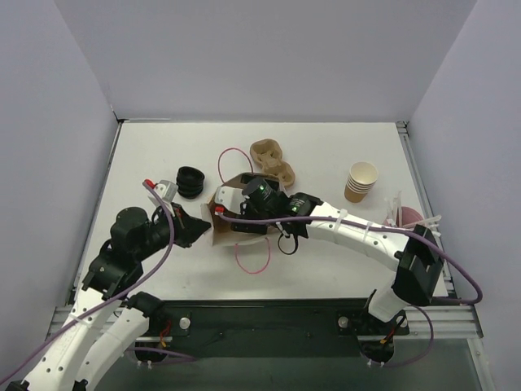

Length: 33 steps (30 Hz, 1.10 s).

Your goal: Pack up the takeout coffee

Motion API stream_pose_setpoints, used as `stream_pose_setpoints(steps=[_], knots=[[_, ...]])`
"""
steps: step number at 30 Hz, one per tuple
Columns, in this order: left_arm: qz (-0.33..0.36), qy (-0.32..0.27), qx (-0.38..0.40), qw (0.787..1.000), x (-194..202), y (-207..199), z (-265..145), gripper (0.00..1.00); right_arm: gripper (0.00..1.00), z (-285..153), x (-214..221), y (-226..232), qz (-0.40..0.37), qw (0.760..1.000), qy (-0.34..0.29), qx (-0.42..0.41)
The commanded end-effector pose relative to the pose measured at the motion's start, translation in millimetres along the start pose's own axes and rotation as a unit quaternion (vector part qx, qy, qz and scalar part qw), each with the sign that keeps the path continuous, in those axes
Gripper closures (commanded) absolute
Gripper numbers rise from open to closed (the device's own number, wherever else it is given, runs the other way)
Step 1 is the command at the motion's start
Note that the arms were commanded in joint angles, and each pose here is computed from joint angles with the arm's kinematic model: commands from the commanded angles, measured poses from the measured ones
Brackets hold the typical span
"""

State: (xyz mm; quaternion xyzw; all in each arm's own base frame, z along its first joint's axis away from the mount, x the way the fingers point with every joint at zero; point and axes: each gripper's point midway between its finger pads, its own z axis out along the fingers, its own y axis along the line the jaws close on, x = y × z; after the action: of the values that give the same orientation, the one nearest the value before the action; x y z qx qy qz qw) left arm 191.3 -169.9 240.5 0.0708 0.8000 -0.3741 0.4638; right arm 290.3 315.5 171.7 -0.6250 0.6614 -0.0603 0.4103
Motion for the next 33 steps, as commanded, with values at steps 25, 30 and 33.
stream_pose_setpoints(steps=[25, 30, 33], knots=[[-0.003, -0.031, -0.024, 0.999, -46.5, -17.6, -17.7, 0.75, 0.29, -98.1, -96.1, -37.3, 0.119, 0.982, -0.147, -0.021], [0.011, -0.039, -0.041, 0.998, -57.8, -14.9, -16.7, 0.58, 0.30, -124.9, -110.4, -70.1, 0.176, 0.969, -0.173, 0.025], [0.025, -0.053, -0.053, 0.997, -69.6, -13.6, -18.0, 0.51, 0.29, -143.6, -115.8, -89.9, 0.231, 0.953, -0.186, 0.056]])
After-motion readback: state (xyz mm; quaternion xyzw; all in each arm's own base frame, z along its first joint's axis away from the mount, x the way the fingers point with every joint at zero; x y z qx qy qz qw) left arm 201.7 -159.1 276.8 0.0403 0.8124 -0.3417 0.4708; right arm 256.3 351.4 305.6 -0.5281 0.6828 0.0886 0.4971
